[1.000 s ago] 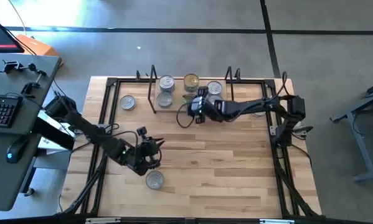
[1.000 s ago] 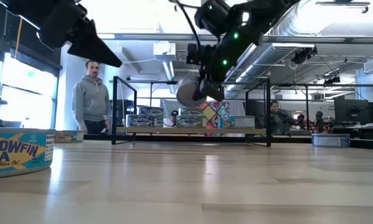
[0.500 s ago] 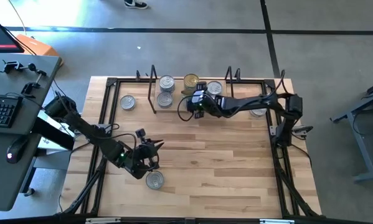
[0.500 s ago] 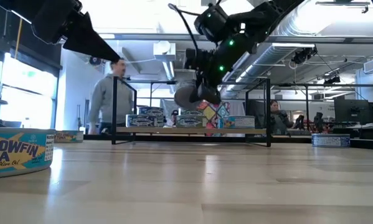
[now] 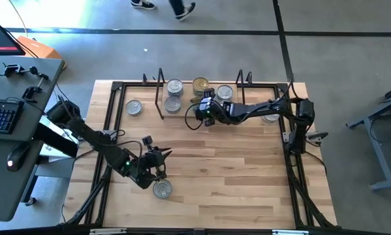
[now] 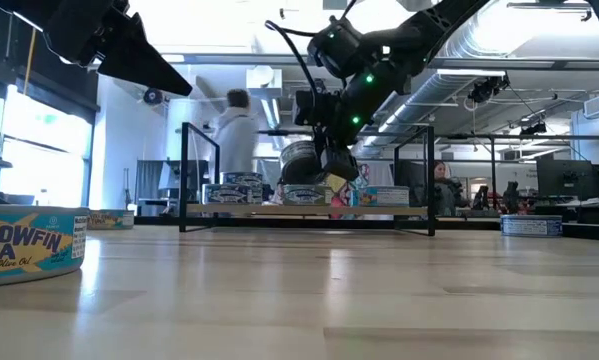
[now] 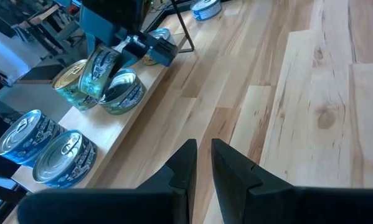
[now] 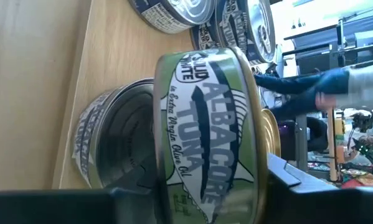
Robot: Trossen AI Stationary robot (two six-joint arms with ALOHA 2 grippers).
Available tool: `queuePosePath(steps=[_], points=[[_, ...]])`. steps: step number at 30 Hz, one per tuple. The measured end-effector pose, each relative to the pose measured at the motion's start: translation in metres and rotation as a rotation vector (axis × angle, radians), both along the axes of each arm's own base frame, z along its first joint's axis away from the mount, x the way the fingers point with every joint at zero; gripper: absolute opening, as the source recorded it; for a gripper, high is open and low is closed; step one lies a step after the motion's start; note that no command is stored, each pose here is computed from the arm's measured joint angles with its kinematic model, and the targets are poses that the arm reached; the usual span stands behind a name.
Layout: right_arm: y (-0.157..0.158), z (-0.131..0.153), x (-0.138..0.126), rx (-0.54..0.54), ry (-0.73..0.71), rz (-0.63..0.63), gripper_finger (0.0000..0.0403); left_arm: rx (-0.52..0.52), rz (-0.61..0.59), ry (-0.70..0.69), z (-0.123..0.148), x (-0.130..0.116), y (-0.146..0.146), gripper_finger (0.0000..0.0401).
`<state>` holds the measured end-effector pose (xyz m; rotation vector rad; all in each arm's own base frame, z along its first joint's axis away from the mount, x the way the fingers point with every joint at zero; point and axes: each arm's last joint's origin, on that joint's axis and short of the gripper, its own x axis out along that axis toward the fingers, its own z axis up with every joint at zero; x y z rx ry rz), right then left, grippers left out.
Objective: Stack canned seafood by type on shelf
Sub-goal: Stack the green tuna can on top of the other green tuna can on the shelf
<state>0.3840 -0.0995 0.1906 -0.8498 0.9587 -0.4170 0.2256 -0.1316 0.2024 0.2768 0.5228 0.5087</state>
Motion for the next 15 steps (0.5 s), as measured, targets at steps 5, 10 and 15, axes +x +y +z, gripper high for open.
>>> queuePosePath(steps=[5, 10, 15], points=[[0.0008, -0.0005, -0.0002, -0.015, 0.027, 0.019, 0.0151, 0.000, 0.000, 0.001, -0.0001, -0.0001, 0.0000, 0.0042], [0.0009, 0.0017, -0.0001, -0.001, 0.049, 0.017, 0.0184, 0.000, 0.000, 0.001, -0.0001, -0.0001, 0.0000, 0.0042], [0.0007, 0.0069, 0.0011, 0.014, 0.064, 0.012, 0.0232, 0.000, 0.000, 0.002, -0.0002, -0.0001, 0.0000, 0.0042]])
